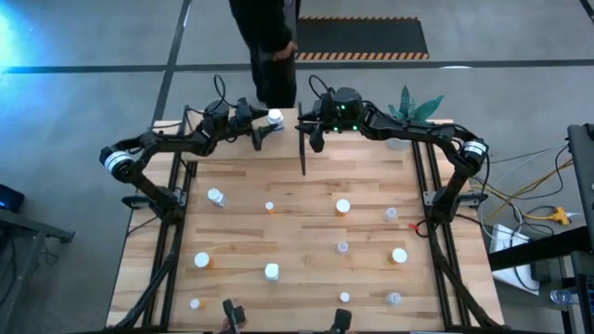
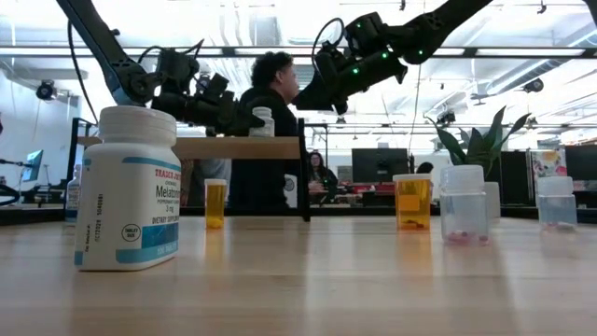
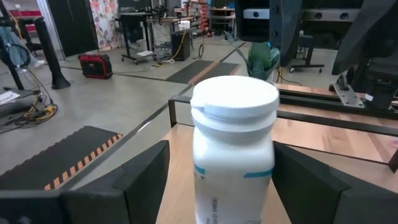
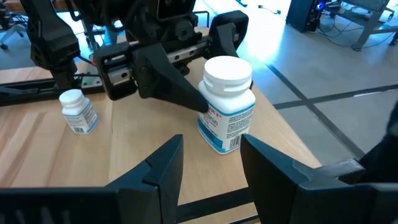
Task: Pick and place medicine bottles onto shelf by color
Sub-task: Put the top white pill bottle on the shelf
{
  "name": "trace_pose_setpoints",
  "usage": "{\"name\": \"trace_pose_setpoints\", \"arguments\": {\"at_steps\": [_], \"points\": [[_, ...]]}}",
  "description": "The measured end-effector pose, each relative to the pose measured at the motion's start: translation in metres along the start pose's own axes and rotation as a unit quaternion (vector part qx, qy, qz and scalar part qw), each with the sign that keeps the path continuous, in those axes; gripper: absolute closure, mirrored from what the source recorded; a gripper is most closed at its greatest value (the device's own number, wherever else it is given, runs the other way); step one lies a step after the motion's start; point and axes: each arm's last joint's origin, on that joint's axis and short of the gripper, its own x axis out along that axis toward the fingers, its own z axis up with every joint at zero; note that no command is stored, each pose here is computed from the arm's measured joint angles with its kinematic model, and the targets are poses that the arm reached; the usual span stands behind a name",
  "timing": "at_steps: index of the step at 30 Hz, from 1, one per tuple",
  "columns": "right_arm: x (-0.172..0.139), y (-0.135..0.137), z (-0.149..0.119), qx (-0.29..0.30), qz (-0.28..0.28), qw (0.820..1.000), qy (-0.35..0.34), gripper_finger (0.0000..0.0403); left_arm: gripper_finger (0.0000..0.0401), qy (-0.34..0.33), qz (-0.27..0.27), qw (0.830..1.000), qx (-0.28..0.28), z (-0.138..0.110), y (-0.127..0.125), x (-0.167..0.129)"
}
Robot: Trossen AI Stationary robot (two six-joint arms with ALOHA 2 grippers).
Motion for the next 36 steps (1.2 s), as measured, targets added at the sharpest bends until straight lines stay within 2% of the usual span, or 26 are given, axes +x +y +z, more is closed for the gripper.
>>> {"name": "trace_pose_setpoints", "arguments": {"at_steps": [6,14,19,24,28,31,36], "points": [[0.000,0.000,0.000,-0.005,0.000,1.000,-0.001,0.0252,0.0149,0.014,0.000,1.000,0.007,0.010,-0.004,-0.010],[0.000,0.000,0.000,-0.006,0.000,1.000,-0.001,0.0252,0.0161,0.099,0.011,0.995,-0.003,0.004,-0.008,-0.022],[0.000,0.000,0.000,-0.011,0.000,1.000,0.000,0.0252,0.0217,0.109,0.010,0.994,-0.005,0.008,-0.011,-0.029],[0.000,0.000,0.000,-0.013,0.000,1.000,0.001,0.0252,0.0310,0.085,0.008,0.996,0.002,0.020,-0.015,-0.037],[0.000,0.000,0.000,-0.023,0.000,1.000,0.001,0.0252,0.0383,0.069,-0.068,0.995,-0.016,0.023,-0.020,-0.037],[0.000,0.000,0.000,-0.026,0.000,1.000,0.000,0.0252,0.0394,0.071,-0.075,0.994,-0.029,0.019,-0.021,-0.027],[0.000,0.000,0.001,-0.028,0.000,1.000,-0.003,0.0252,0.0391,0.101,-0.038,0.993,-0.035,0.008,-0.017,-0.011]]}}
